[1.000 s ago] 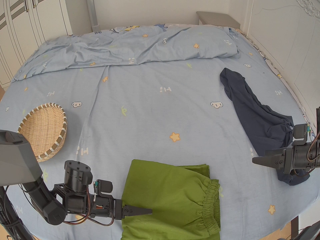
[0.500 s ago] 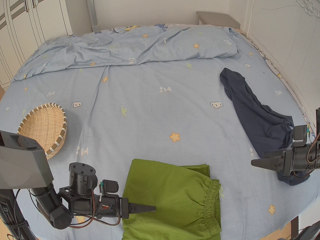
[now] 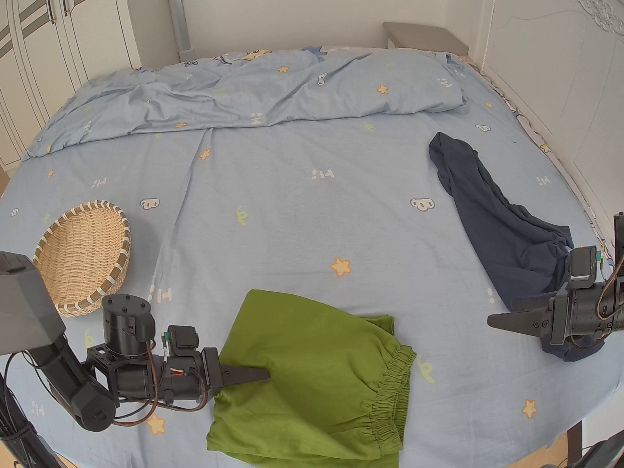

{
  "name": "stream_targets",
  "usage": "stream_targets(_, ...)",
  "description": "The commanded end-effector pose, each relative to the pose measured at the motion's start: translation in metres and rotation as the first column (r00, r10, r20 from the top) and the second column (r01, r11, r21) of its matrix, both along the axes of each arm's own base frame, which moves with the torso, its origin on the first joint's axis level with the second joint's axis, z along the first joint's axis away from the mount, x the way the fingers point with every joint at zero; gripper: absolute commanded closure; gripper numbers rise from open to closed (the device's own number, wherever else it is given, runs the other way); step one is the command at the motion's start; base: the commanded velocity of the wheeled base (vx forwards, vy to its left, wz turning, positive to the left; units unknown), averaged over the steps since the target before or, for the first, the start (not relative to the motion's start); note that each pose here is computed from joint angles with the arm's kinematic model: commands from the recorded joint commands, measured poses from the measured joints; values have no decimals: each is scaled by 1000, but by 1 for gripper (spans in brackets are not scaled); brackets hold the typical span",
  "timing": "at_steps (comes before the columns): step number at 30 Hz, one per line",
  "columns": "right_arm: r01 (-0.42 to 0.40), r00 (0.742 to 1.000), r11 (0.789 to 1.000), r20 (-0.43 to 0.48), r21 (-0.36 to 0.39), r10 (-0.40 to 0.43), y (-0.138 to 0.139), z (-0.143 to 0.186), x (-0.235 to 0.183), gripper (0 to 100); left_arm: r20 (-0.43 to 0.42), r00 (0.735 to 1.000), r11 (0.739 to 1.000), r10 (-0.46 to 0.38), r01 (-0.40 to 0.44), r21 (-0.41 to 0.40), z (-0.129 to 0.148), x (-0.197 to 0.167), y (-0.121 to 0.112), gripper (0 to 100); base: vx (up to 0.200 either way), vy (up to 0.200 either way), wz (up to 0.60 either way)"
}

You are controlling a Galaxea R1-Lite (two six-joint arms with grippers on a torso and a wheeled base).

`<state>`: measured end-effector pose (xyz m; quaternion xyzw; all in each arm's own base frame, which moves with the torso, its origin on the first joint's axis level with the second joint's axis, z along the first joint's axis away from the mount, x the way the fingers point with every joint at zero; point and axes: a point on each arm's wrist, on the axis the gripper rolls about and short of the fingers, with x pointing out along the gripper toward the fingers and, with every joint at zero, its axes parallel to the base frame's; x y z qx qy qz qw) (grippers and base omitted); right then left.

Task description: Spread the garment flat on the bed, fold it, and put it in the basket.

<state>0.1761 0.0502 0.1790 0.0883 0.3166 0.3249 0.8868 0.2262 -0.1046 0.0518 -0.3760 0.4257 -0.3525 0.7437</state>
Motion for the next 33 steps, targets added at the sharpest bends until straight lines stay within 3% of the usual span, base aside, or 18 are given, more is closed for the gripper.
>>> stream_targets(1, 0, 1000, 1000, -6, -1, 0, 0, -1, 1, 0, 50, 998, 999, 32, -31, -18, 21, 6, 6, 100, 0, 0, 0)
stream_targets(9, 0, 1000, 1000, -4, -1, 0, 0, -1, 1, 0, 37, 997, 996, 72, -74, 55, 60, 15, 24, 100, 0, 0, 0)
stream_targets(15, 0, 1000, 1000, -8, -1, 0, 0, -1, 2, 0, 61, 998, 989, 4, -13, 148, 76, 12, 44, 100, 0, 0, 0)
stream_targets(24, 0, 1000, 1000, -10, -1, 0, 0, -1, 1, 0, 59, 998, 990, 10, -18, 137, 92, 11, 54, 100, 0, 0, 0)
stream_targets(33, -1, 1000, 1000, -10, -1, 1, 1, -1, 1, 0, 42, 999, 990, -6, 0, 140, 91, 9, 51, 100, 0, 200, 0)
